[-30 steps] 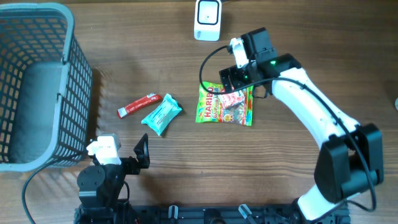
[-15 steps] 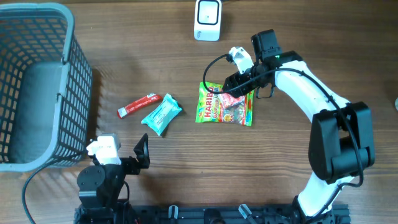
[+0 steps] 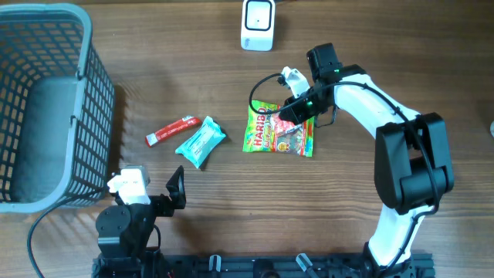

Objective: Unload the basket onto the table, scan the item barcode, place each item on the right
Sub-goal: 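Hold the orange box up to the white scanner with the right gripper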

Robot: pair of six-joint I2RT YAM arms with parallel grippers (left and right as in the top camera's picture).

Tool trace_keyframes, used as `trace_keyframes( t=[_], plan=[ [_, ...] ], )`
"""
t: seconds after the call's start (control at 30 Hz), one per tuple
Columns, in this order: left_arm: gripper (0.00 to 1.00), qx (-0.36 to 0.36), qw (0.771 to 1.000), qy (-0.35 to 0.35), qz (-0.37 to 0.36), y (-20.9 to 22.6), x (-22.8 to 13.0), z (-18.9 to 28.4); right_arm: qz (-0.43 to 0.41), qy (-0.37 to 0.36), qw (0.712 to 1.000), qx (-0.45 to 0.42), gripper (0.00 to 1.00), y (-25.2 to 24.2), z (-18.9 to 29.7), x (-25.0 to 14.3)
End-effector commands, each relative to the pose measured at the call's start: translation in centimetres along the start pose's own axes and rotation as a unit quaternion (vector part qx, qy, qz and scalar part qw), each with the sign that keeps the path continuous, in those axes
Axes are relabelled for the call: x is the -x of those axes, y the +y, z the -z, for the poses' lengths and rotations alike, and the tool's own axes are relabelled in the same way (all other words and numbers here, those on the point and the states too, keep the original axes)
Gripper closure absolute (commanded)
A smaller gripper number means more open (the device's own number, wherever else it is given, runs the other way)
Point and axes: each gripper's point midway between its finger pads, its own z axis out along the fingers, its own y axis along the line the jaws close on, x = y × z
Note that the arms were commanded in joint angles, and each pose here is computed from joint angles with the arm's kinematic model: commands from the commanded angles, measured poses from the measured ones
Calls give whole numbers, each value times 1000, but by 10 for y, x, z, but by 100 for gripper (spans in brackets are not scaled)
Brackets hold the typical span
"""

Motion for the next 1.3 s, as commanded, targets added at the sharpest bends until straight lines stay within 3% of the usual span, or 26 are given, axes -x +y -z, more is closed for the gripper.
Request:
trace_keyframes(
  t=[0.0, 0.07, 0.13, 0.23, 0.3, 0.43, 0.57, 0.67, 0.77, 0.83, 0.9, 1.17, 1.27],
  plan=[
    [0, 1, 1000, -6, -1, 0, 2, 1, -93, -34, 995, -19, 96, 3, 32, 32],
    [0, 1, 1000, -6, -1, 0, 2, 1, -153, -54, 987, -18, 96, 12, 57, 47],
    [0, 1, 1000, -6, -1, 0, 2, 1, -276, -84, 957, -9, 96, 25, 88, 59],
    [0, 1, 1000, -6, -1, 0, 2, 1, -503, -33, 863, 32, 96, 48, 97, 37],
    [0, 1, 1000, -6, -1, 0, 2, 1, -514, 9, 851, 107, 96, 78, 101, 35],
    [0, 1, 1000, -6, -1, 0, 2, 1, -518, 47, 840, 158, 96, 100, 106, 30],
    [0, 1, 1000, -6, -1, 0, 2, 1, -422, 5, 891, 168, 96, 97, 106, 43],
    [0, 1, 1000, -6, -1, 0, 2, 1, -285, -114, 939, 154, 96, 81, 112, 90],
    [0, 1, 1000, -6, -1, 0, 2, 1, -177, -246, 953, 12, 96, 35, 121, 136],
    [0, 1, 1000, -6, -1, 0, 2, 1, -137, -312, 931, -129, 96, -4, 131, 156],
    [0, 1, 1000, -6, -1, 0, 2, 1, -101, -344, 916, -180, 95, -16, 134, 171],
    [0, 1, 1000, -6, -1, 0, 2, 1, 8, -500, 845, -192, 96, -42, 103, 247],
    [0, 1, 1000, -6, -1, 0, 2, 1, 107, -551, 795, -231, 95, -42, 93, 263]
  ],
)
